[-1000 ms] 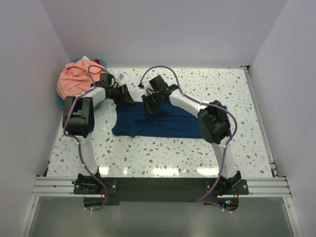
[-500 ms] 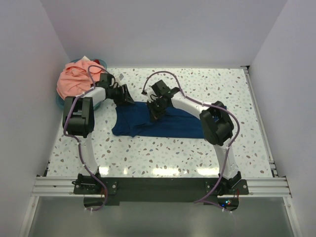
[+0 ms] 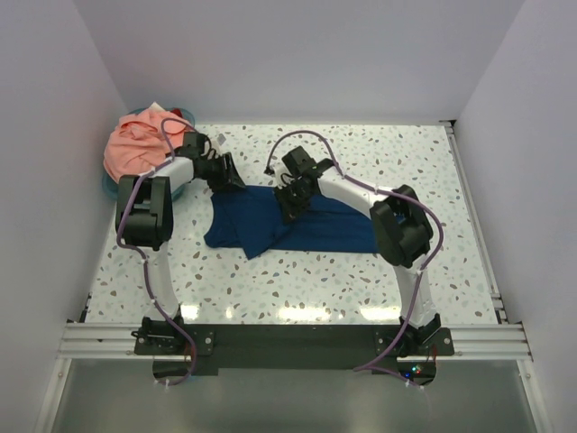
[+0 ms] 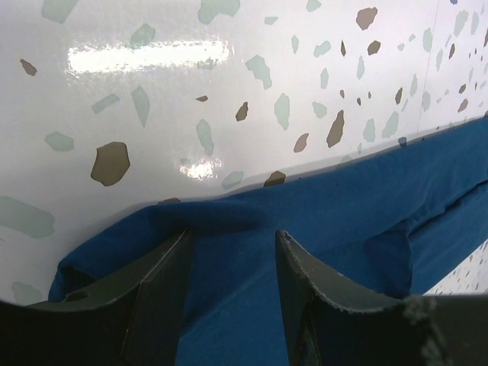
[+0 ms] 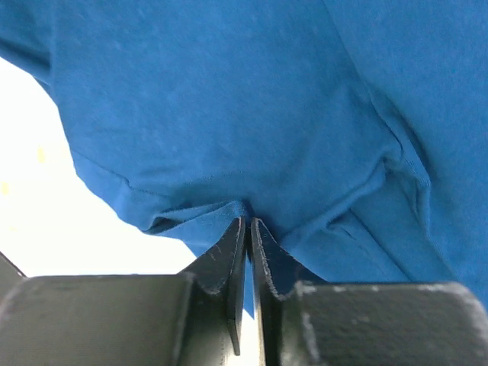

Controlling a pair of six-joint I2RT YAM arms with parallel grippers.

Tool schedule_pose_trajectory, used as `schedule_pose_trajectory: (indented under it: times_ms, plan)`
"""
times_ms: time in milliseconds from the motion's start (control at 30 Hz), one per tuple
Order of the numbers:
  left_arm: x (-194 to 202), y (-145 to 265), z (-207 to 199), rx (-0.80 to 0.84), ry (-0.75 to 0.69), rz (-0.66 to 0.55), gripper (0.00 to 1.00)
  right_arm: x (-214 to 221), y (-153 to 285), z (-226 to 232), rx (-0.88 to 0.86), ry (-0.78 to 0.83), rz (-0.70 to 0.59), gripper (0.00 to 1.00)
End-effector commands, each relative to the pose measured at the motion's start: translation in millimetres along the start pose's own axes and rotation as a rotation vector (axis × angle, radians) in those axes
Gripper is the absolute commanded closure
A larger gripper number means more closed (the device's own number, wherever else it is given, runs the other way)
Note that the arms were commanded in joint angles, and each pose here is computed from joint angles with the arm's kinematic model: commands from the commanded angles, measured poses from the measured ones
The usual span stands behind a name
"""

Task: Fold and stack the t-shirts
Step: Fold the tshirt

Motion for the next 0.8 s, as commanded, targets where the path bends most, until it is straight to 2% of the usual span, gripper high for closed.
schedule_pose_trajectory:
  times_ms: [0,100,133,233,400,467,600,767]
  plan:
    - [2.6,-7.3,6.5,-0.062,0.016,0.025,0.48,-4.7,27.1,-0.1,0.039,0.022,-0.039,0.83]
    - [1.8,-8.6,1.2,-0.062,0.011,0.028,0.48,-5.2,36.0,-5.9,0.081,0.042,-0.044,0.71]
    - [0.3,-8.4,-1.5,-0.059,0.006,0.024,0.48,-6.5,43.1,-4.7,0.087,0.044,-0.057,0.63]
    - [-3.1,-8.8,-5.1,-0.064,0.007,0.018,0.47,-7.2,55.8,-9.7,0.127,0.03,-0.071,0.54]
    - [-18.0,-3.5,-11.3,-0.113,-0.009,-0.019,0.47,-18.2,67.7,-17.0,0.143,0.005,-0.13,0.49]
    - [-27.4,2.9,-20.8,-0.12,-0.033,-0.043,0.47,-22.1,64.8,-22.2,0.127,-0.058,-0.137,0.49]
    - [-38.7,12.7,-36.8,-0.136,-0.059,-0.074,0.45,-37.7,65.5,-63.7,0.129,-0.195,-0.194,0.48]
    - [-43.8,14.9,-56.4,-0.151,-0.122,-0.029,0.45,-43.3,74.3,-117.0,0.149,-0.375,-0.266,0.48]
Point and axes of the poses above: each gripper's point midway between its finger pads, its own y axis back along the fingers, its own z axis along the line the jaws close on, x = y × z, the point moved 7 cm from there along y, back along the fingers, and after that the axes turned 12 degrees about -y, right-handed, at the moved point
